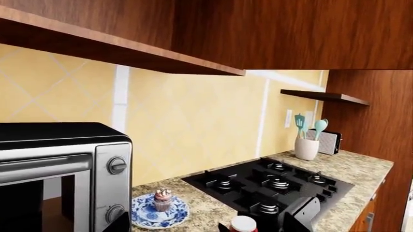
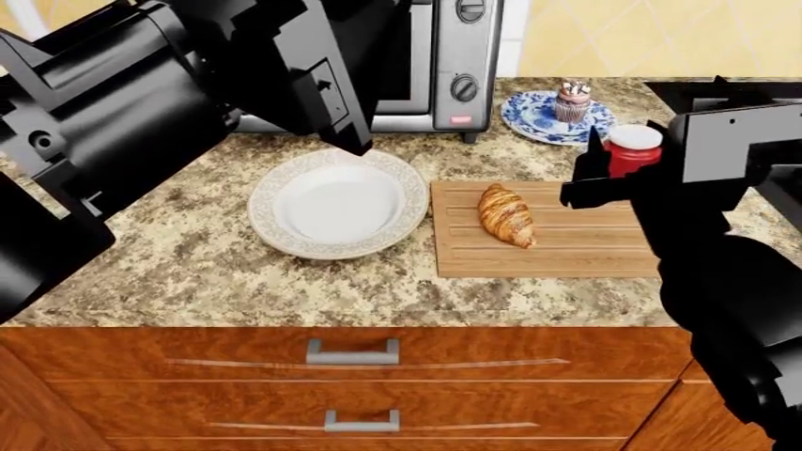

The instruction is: From the different types of pastries on the counter, select a croissant and place it on the cutting board. Then retrieve a jar of jam from the cabinet and place it alongside the croissant on the cutting board.

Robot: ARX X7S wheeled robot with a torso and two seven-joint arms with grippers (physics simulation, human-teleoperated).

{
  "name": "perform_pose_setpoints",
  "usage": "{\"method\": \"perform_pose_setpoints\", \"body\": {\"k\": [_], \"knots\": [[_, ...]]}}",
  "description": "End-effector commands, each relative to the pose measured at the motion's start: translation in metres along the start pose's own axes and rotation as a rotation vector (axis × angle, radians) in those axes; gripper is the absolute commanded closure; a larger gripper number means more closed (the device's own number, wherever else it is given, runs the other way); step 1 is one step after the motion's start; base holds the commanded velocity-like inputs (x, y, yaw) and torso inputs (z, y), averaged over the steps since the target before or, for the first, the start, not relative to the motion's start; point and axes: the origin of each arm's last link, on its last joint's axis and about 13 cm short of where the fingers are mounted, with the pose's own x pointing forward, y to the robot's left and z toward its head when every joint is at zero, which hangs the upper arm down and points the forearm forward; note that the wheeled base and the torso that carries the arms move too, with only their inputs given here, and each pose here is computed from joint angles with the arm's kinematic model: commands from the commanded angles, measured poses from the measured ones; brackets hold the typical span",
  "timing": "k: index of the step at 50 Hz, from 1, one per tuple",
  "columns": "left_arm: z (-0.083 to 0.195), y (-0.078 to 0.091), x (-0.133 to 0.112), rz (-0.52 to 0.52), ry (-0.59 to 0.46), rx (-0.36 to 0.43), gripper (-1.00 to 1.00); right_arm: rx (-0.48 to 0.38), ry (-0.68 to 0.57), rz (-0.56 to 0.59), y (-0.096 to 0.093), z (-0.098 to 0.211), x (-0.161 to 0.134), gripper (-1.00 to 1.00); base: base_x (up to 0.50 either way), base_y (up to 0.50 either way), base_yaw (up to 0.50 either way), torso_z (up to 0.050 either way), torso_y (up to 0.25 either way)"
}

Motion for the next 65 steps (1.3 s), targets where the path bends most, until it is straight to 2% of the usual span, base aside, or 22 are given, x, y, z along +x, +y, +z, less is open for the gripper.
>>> {"method": "perform_pose_setpoints", "body": {"k": [1, 9, 15, 28, 45, 65], "knots": [[0.000, 0.000, 0.001, -0.003, 0.003, -0.002, -1.00, -0.046, -0.059, -0.006, -0.001, -0.012, 0.012, 1.00, 0.00, 0.00, 0.00, 0.000, 0.000], [-0.001, 0.000, 0.001, -0.008, 0.004, -0.001, -1.00, -0.086, -0.039, -0.013, 0.000, -0.015, 0.034, 1.00, 0.00, 0.00, 0.00, 0.000, 0.001], [-0.001, 0.000, 0.001, -0.004, 0.003, -0.001, -1.00, -0.106, -0.021, -0.005, 0.001, -0.020, 0.038, 1.00, 0.00, 0.00, 0.00, 0.000, 0.000], [-0.001, 0.001, 0.003, -0.007, 0.002, 0.002, -1.00, -0.099, -0.007, -0.031, 0.002, -0.023, 0.053, 1.00, 0.00, 0.00, 0.00, 0.000, 0.001], [0.000, 0.001, 0.002, -0.006, 0.006, 0.023, -1.00, -0.113, 0.056, -0.039, 0.003, -0.035, 0.046, 1.00, 0.00, 0.00, 0.00, 0.001, 0.001], [0.001, 0.001, 0.002, -0.005, 0.004, 0.023, -1.00, -0.104, 0.068, -0.051, -0.001, -0.037, 0.041, 1.00, 0.00, 0.00, 0.00, 0.000, 0.001]]}}
